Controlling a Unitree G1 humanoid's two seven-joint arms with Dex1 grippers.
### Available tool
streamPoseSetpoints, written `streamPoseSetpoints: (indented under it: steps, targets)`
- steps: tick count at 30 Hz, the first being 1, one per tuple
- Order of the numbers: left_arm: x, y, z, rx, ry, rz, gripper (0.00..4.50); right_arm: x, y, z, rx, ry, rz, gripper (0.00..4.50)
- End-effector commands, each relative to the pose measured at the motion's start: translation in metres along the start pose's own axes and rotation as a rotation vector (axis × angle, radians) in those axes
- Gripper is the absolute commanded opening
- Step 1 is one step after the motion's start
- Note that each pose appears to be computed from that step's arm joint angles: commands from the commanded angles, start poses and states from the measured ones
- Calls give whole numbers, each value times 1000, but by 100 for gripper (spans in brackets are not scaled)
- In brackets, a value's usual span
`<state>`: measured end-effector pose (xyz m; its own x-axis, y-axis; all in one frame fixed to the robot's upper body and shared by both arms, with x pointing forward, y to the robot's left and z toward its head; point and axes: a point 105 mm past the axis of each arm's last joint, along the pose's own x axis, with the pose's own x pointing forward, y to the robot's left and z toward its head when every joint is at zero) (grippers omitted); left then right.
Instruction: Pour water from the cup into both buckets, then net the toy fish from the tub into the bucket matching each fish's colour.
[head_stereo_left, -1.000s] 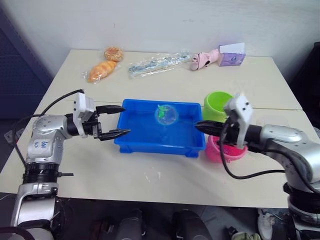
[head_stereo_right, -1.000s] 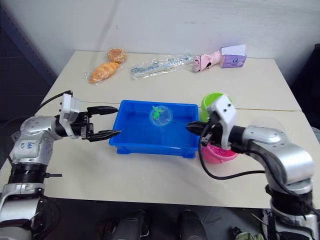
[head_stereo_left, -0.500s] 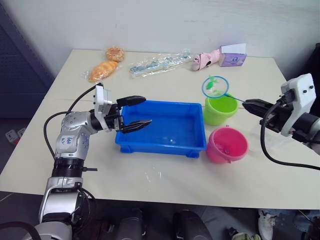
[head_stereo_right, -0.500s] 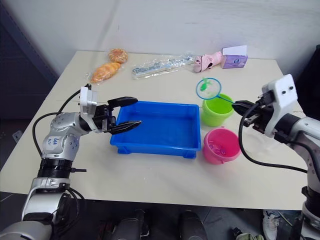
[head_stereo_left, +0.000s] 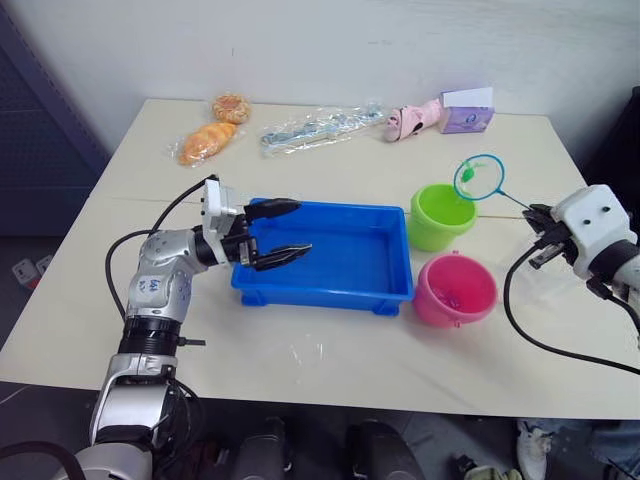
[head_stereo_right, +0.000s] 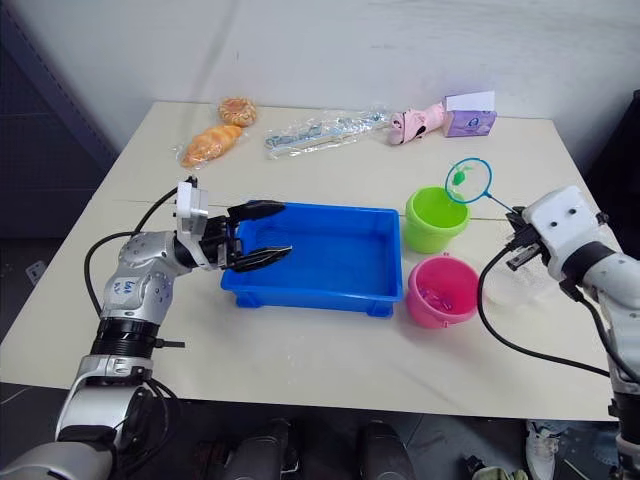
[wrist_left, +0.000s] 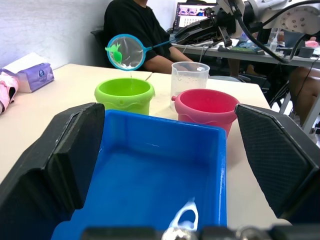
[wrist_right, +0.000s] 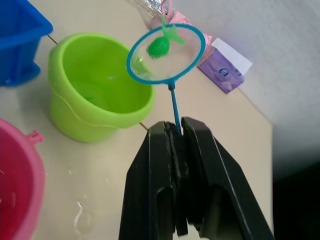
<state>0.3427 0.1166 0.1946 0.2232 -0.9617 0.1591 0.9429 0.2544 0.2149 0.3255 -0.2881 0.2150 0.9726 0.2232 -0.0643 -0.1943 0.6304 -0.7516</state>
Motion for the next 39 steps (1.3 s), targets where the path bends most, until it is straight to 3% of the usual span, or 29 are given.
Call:
streamPoseSetpoints:
  steps: [1, 13, 16, 23, 27, 30, 34, 39]
  targets:
    - [4, 1, 8, 45, -15, -7, 447, -1, -6, 8, -206, -53, -39, 0]
    - [12, -4, 15, 48, -21, -48, 447, 0, 0, -15, -723, -53, 17, 0]
    - [13, -5, 18, 53, -20, -54, 447, 0, -4, -17, -680, -72, -17, 0]
    - [2, -2, 26, 96, -27, -63, 447, -5, -19, 20, -350, -257, -146, 0]
    - [-9, -5, 32, 116, -8, -111, 447, -5, -2, 47, 97, -391, 14, 0]
    - [-30, -25, 29, 113, 96, -235, 447, -22, 52, 86, 361, -486, 438, 0]
    - [-66, -39, 40, 137, 147, -287, 447, -48, 110, 115, 475, -468, 781, 0]
    - [-106, -51, 41, 66, 284, -261, 447, -68, 165, 121, 504, -383, 988, 0]
